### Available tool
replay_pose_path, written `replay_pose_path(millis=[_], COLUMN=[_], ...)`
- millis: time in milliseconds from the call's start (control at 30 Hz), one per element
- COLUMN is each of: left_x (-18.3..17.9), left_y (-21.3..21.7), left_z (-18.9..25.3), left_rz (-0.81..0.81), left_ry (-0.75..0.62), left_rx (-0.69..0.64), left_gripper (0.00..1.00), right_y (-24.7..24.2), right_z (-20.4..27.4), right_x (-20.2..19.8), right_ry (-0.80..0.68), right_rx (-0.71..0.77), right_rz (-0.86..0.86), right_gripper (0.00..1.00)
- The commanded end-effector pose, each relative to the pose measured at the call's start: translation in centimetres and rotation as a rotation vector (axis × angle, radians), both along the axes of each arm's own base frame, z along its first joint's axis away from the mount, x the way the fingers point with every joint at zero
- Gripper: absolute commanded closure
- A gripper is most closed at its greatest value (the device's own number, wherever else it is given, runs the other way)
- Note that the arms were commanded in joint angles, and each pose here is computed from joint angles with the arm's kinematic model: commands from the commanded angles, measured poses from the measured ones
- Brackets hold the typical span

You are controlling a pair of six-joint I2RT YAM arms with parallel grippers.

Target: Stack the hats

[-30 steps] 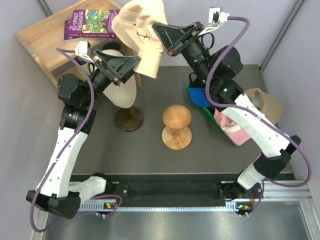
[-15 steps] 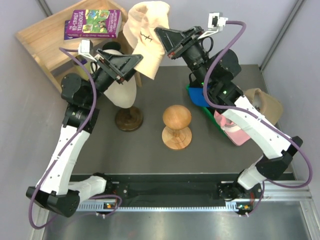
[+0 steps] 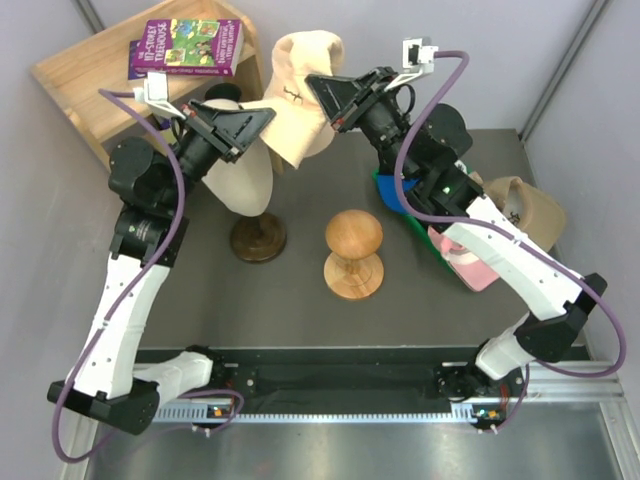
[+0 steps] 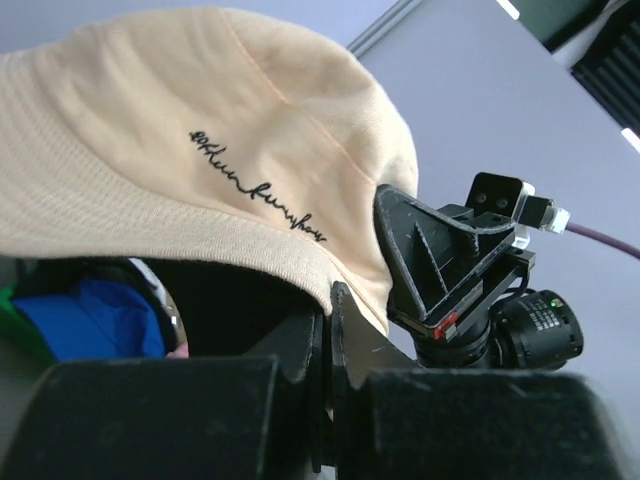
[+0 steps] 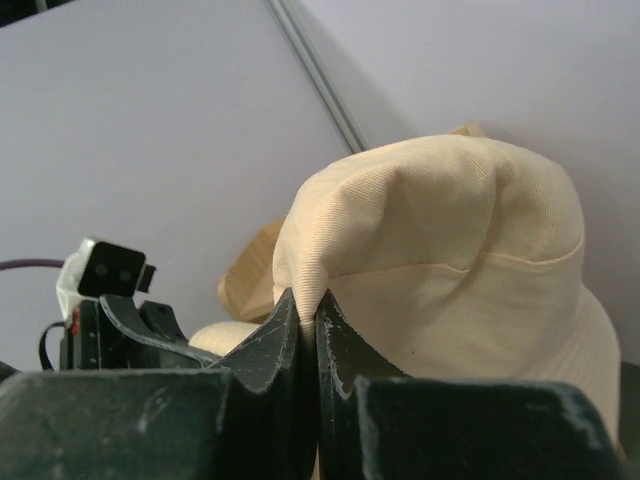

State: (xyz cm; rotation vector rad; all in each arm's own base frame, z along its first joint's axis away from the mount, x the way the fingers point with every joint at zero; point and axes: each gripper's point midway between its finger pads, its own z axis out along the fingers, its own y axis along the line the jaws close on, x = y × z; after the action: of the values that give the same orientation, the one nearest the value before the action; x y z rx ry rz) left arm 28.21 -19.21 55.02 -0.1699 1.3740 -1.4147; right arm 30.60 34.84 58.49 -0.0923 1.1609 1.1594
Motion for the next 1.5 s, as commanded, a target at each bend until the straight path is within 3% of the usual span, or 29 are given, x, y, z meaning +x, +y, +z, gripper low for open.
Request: replay_pose_path(millis=[0,233,433,567,833,1100,1367,1467], left_x=[0.4,0.9,1.5,2.1,2.4,0.7,-0.1,-0.4], left_y=[1.3,3.7,7.2,9.4,13.1,17.8,19.1,18.2], left_z=[0.8,1.3,1.8,-0.7,-1.8,-3.3,-4.9,-6.1], left_rz=[0.119,0.275,0.441,0.52,0.698,0.93,1.002,0.953], left_ry=[-0.06,-0.135,-0.141,-0.04,0.061,0.192,0.282,0.291], left_rx=[0.131,0.426,0.601,0.697,0.724,0.668,0.567,0.514], left_gripper=[1.0,1.0,1.0,1.0,1.0,1.0,1.0,1.0], right_y=[-0.6,0.7,2.0,3.1,4.0,3.4,1.4,0.1], right_z=[2.0,1.4,0.7,0.1,-1.3,-1.6,-2.2,-2.0], right_x=[-2.7,-2.7,-2.7,-2.6,-2.7,-2.8,-2.4,-2.3], right_ry=[-0.061,-0.071,-0.076,-0.079,-0.082,-0.092,-0.088,-0.091], right_rx=[0.016,-0.014,-0.04,-0.072,-0.131,-0.158,-0.187,-0.194], right_rz=[0.034,0.056,0.09,0.111,0.134,0.114,0.022,-0.03], right_gripper=[1.0,1.0,0.97,0.95,0.91,0.72,0.6,0.58])
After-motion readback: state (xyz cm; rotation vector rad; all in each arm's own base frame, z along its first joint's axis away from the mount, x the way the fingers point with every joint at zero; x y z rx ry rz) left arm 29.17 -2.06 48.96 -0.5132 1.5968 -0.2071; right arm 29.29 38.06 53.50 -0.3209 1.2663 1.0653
